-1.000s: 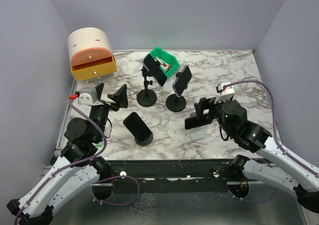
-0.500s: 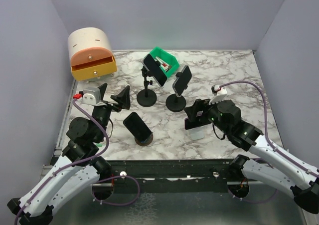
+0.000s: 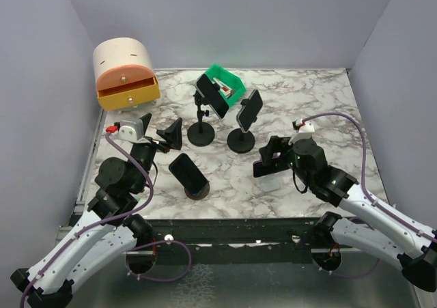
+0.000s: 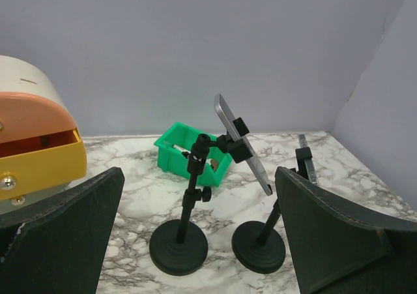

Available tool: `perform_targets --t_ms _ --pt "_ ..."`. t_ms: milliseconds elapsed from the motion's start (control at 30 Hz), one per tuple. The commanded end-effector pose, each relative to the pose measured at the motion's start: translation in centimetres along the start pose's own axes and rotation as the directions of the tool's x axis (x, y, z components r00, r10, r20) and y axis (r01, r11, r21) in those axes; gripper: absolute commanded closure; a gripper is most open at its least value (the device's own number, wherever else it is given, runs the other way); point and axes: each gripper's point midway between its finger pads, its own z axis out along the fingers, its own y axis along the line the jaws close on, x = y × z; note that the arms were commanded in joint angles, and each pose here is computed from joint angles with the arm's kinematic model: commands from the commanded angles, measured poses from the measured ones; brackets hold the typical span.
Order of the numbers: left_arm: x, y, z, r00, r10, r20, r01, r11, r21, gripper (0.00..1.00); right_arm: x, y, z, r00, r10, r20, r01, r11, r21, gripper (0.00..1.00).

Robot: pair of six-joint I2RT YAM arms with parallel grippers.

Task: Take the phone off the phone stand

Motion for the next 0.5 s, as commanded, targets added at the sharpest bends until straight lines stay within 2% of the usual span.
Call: perform_targets --t_ms 0,200,467 --pt "0.3 -0.6 0.1 1.0 -0.004 -0.001 0.004 1.0 0.027 0.01 1.9 -2.8 -0.2 0.998 0.065 -0.027 -0.061 0.989 0.137 0.02" --pt "0.5 -0.7 0.2 1.0 -0.003 -0.009 0.003 1.0 0.03 0.01 2.6 -3.2 0.2 0.997 0.075 -0.024 -0.07 0.987 0.147 0.05" --pt "0.7 -0.7 0.2 1.0 -0.001 -0.013 0.001 1.0 0.031 0.01 1.0 -2.3 1.2 1.0 -0.007 -0.006 0.008 0.996 0.092 0.11"
